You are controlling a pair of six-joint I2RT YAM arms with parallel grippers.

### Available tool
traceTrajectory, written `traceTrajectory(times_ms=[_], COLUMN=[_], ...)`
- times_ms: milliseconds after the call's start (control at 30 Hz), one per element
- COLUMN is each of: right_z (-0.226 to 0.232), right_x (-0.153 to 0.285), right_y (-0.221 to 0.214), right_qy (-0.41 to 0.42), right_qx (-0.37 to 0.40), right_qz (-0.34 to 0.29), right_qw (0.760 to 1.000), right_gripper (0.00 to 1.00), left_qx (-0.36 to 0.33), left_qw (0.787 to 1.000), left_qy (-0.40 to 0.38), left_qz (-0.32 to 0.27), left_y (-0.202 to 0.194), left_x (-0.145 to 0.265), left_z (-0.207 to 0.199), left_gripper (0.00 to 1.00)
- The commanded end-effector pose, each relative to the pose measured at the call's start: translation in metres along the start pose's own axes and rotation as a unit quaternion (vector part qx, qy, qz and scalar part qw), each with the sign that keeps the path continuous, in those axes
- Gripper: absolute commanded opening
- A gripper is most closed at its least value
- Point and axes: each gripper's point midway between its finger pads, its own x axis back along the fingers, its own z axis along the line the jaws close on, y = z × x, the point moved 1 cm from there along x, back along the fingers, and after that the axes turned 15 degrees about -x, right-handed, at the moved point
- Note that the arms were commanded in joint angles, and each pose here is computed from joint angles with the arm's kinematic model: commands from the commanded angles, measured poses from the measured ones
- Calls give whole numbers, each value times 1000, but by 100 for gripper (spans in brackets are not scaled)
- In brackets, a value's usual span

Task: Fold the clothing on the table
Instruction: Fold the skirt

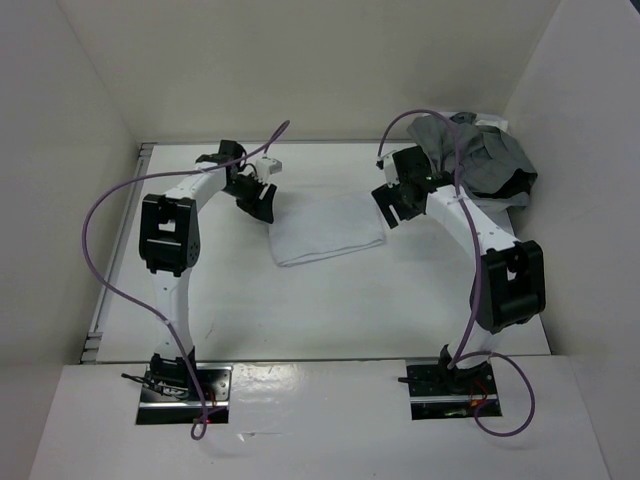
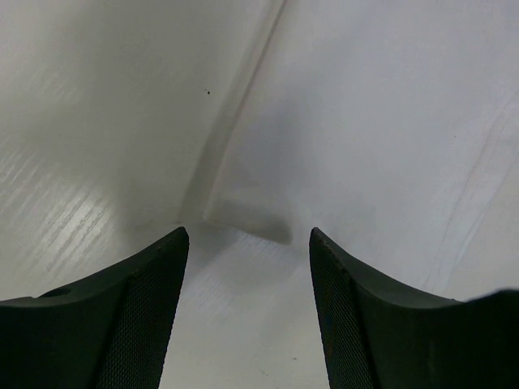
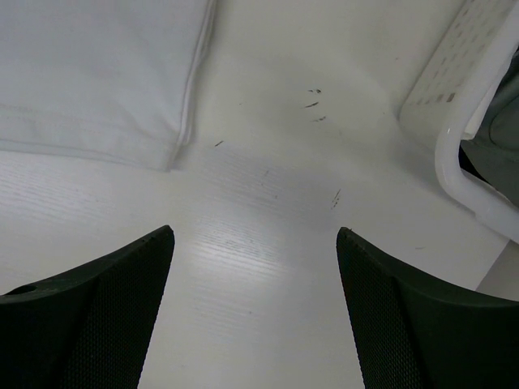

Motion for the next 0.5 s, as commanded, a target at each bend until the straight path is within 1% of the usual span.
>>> traceTrajectory(times_ms=[0,367,467], right_z=[-4,-2,-2], right_x=[17,17,17], right_y=[6,6,6], right_qy=[3,8,8], right_qx=[-4,-3,-3], right_qz=[-22,-22,-22], right_qw=[1000,1000,1000], right_gripper=[85,85,85], left_qx=[-9,-7,-11], left_qw=[999,999,999], left_qy=[-35,-39,-47], left_qz=[-16,-4,1], left_y=[7,0,0], left_x=[-6,-17,-25], left_z=[-5,1,-6], left_gripper=[68,68,68])
